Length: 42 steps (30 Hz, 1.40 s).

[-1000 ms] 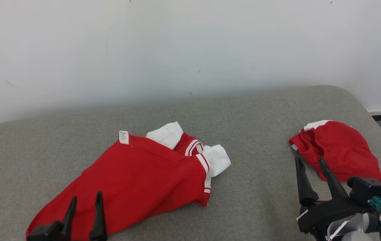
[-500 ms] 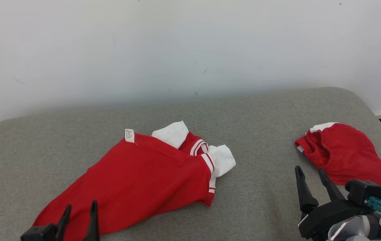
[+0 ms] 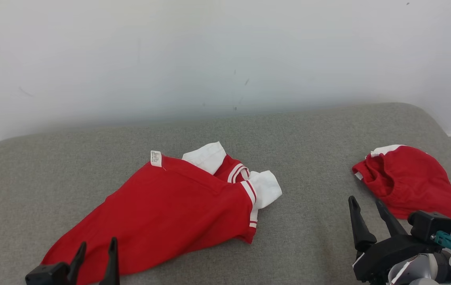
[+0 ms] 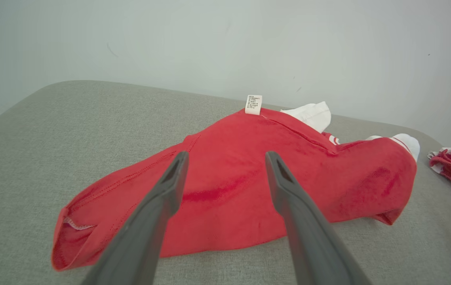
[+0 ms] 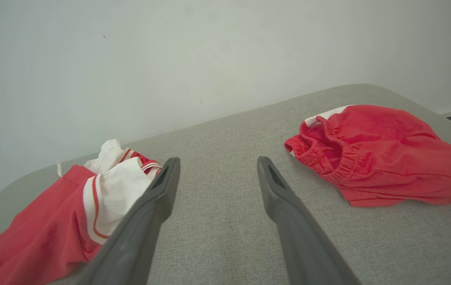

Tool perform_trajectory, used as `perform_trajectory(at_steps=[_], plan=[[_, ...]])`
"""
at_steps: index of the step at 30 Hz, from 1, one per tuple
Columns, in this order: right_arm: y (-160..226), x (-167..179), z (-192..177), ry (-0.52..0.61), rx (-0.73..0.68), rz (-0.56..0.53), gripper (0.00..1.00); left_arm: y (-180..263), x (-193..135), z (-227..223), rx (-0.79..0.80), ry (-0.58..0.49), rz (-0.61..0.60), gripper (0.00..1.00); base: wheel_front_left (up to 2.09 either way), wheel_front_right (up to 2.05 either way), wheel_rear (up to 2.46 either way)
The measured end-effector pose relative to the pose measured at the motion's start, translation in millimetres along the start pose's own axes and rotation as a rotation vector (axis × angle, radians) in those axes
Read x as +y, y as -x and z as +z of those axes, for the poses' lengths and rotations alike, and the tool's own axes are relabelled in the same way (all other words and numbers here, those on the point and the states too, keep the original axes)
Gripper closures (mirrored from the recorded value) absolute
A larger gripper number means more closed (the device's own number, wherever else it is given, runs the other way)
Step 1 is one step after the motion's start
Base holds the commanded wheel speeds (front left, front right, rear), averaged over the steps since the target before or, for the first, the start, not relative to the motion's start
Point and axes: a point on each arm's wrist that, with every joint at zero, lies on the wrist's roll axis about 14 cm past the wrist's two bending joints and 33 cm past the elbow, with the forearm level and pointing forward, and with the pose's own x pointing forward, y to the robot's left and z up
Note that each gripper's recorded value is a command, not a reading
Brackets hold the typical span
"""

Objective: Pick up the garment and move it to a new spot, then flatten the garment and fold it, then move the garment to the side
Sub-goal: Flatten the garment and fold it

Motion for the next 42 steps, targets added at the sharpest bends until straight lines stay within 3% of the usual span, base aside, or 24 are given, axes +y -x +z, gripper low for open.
perform_trajectory(at_steps=[21,28,42], plan=[[-8,17,-12,0.004,0.06,0.045,0.0,10,11,-5,0.063,0.02,0.046,0.0,0.0,0.0,0.0],[-8,30,-41,0.022,0.207,0.1,0.0,4,2,-24,0.183,0.015,0.015,0.0,0.0,0.0,0.0],[-69,81,-56,0.291,0.489,0.368,0.0,-114,-24,29,0.248,-0.1,-0.09,0.0,0.0,0.0,0.0]])
